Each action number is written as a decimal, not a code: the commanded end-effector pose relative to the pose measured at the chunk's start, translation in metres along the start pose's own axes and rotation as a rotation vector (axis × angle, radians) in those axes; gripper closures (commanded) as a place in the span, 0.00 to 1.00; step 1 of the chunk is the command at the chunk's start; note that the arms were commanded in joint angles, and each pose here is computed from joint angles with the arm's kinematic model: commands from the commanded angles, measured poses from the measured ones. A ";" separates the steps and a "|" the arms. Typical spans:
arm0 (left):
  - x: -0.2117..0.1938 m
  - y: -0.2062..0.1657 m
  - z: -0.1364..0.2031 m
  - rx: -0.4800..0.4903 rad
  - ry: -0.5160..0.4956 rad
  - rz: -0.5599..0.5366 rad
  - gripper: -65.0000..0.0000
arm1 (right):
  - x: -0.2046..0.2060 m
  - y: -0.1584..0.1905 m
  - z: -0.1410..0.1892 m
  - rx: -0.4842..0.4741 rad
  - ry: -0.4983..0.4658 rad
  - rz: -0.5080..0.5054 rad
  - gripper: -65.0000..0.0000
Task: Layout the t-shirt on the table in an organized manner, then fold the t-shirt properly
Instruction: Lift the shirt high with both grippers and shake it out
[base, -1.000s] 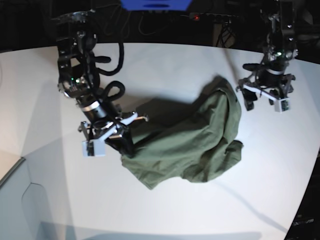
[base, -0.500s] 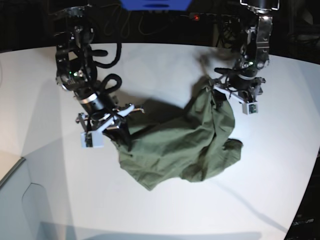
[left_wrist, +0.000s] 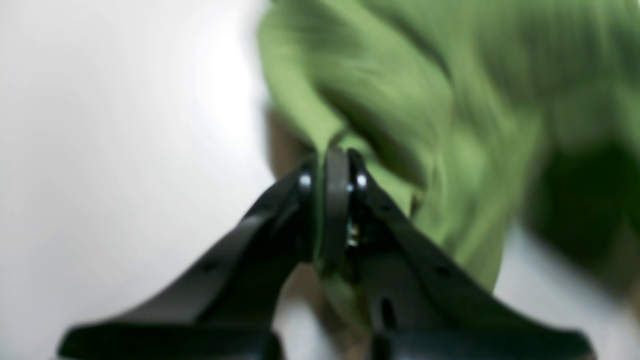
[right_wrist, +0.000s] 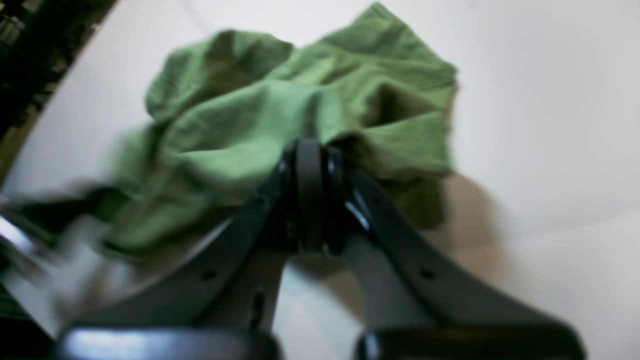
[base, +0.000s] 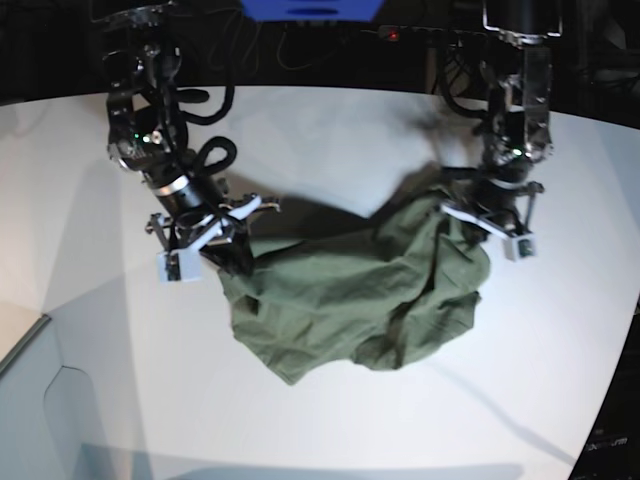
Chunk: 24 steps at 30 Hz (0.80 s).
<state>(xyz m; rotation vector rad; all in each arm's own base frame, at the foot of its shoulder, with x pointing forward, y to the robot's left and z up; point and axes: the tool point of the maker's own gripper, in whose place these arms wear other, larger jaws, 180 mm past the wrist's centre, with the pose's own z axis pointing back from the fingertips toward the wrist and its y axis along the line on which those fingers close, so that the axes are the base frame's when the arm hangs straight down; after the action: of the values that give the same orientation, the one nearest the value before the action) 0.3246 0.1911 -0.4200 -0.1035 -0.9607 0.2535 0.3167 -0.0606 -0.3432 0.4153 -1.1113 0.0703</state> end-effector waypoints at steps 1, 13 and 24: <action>0.053 -0.002 0.000 -0.007 -0.140 -0.004 1.00 | 0.019 0.004 -0.001 0.018 -0.064 0.007 1.00; 0.271 -0.050 0.009 -0.099 -0.577 -0.013 1.00 | 0.084 -0.002 0.016 -0.020 -0.246 0.004 1.00; 0.364 -0.082 0.036 -0.160 -0.756 -0.033 1.00 | 0.135 0.016 0.041 -0.011 -0.411 -0.002 1.00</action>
<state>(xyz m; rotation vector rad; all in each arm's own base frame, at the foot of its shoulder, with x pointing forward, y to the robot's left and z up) 0.5073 0.1975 -0.1245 -0.1576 -1.6447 0.1824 0.3364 -0.0804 -0.2246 0.4148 -1.4409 -0.0329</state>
